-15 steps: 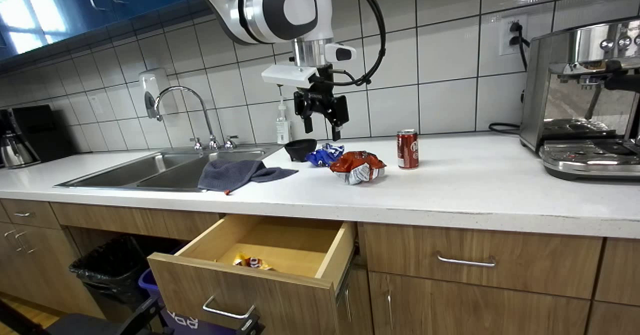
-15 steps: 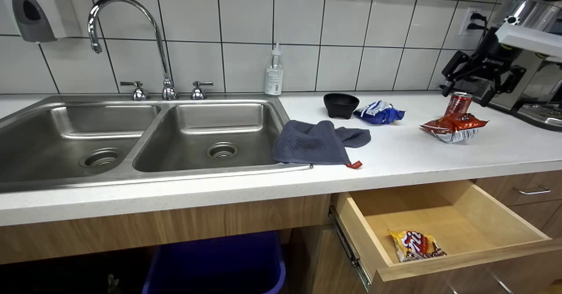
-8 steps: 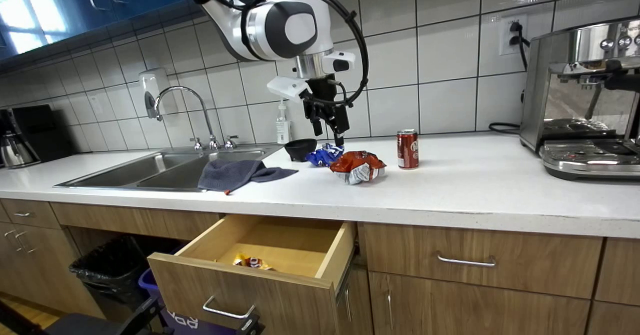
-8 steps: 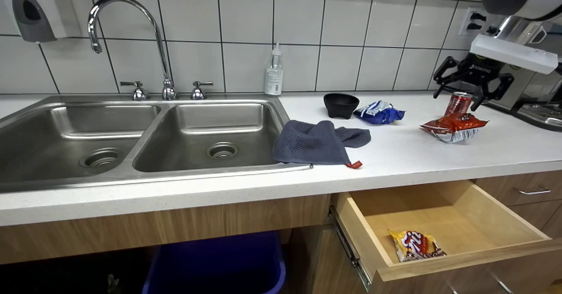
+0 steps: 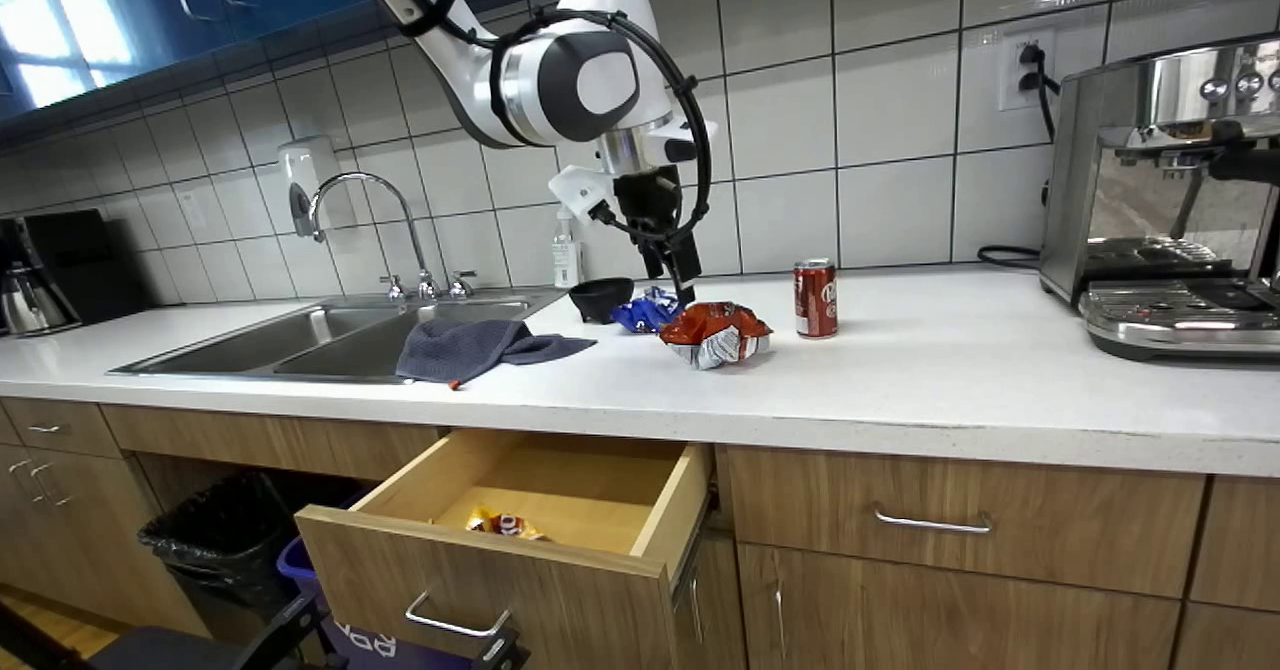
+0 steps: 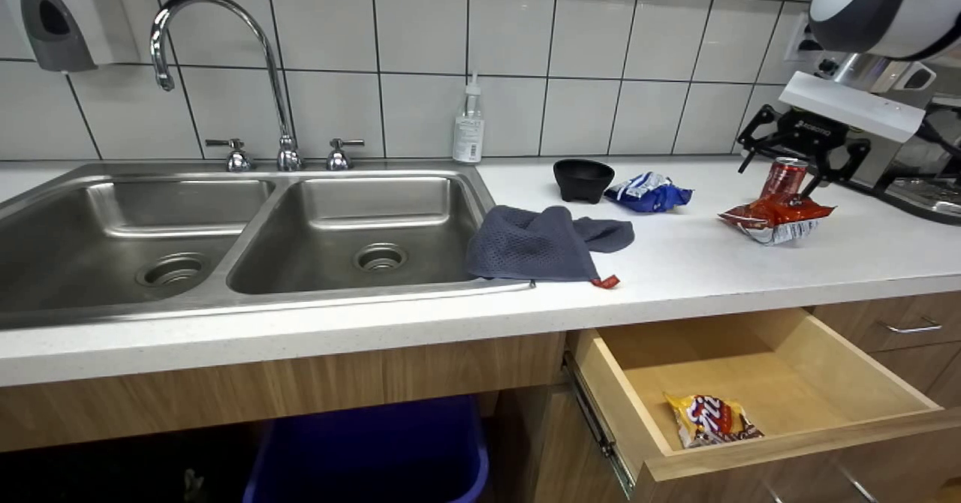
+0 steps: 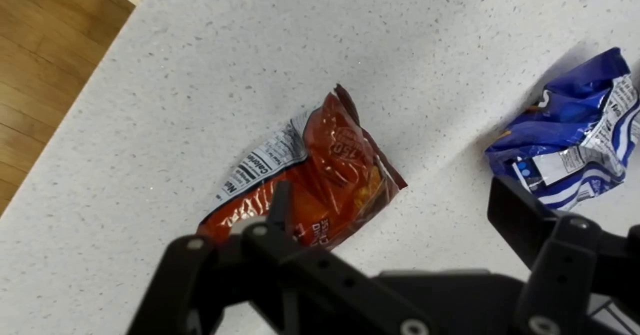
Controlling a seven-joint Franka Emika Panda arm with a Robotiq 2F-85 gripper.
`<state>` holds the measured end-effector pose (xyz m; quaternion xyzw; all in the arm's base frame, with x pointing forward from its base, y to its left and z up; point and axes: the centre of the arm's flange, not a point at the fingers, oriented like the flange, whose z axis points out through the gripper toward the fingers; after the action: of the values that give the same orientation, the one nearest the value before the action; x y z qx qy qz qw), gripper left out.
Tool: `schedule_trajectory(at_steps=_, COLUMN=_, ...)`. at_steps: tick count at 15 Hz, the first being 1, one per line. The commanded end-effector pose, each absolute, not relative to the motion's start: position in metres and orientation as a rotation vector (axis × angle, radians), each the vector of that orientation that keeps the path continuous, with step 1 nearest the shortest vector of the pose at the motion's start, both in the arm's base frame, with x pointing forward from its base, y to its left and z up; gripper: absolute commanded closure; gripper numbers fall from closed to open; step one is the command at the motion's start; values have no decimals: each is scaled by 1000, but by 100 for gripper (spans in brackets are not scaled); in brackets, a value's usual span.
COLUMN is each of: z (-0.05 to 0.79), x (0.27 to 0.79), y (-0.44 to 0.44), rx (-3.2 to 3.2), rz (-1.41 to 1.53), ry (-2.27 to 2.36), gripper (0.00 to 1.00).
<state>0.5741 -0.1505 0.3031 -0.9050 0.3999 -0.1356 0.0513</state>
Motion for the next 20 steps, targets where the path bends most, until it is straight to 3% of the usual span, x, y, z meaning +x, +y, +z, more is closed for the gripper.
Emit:
schedule_trajectory(at_steps=1, z=305, x=579, y=-158, rx=-2711, rz=-441, ry=1342, gripper=0)
schedule_trajectory(at_steps=20, z=289, x=589, y=-187, rx=-2629, rz=-429, ry=1573, gripper=0)
